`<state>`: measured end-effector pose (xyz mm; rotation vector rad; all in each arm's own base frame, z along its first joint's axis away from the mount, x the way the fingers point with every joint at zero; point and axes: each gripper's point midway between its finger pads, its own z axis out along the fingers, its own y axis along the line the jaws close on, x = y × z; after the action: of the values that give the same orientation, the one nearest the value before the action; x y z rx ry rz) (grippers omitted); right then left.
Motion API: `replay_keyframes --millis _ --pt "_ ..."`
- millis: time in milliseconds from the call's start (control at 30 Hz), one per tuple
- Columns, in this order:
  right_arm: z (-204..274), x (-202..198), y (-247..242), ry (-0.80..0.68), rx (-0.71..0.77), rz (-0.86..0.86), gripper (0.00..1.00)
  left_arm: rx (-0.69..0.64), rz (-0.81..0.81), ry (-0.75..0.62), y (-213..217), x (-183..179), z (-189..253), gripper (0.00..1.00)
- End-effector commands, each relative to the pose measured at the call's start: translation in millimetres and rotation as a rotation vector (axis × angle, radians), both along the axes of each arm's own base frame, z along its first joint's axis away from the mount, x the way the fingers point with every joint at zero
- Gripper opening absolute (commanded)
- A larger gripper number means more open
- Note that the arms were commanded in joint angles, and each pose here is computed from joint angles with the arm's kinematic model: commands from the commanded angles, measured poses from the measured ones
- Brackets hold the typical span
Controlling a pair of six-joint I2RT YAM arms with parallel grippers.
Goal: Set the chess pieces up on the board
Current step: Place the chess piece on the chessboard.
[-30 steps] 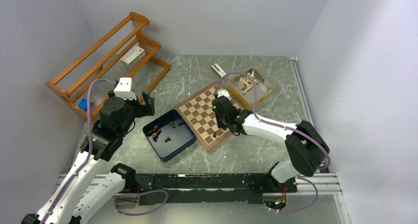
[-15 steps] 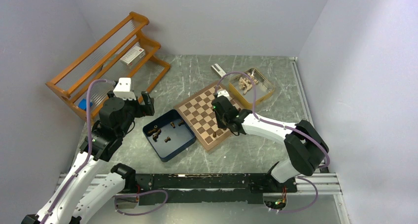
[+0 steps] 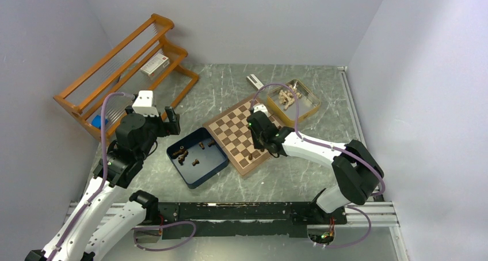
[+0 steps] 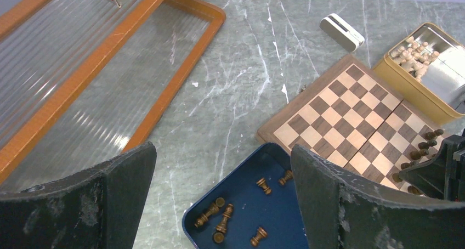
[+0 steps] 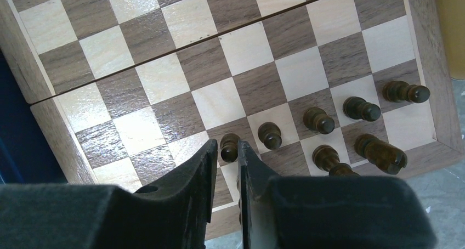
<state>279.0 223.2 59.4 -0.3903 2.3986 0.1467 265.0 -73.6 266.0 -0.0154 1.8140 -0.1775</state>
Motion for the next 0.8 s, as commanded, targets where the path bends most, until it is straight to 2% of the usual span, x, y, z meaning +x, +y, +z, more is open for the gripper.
replay_keyframes --millis 0,467,767 --pt "12 9 4 -0.027 0.009 -0.003 0.25 0.003 0.017 -0.035 4 2 8 0.96" --pt "40 19 9 -0.079 0.029 -0.009 0.29 0.006 0.013 -0.03 3 2 6 0.96" --pt "86 24 47 -0.142 0.243 0.061 0.33 0.002 0.006 -0.021 1 5 4 0.96"
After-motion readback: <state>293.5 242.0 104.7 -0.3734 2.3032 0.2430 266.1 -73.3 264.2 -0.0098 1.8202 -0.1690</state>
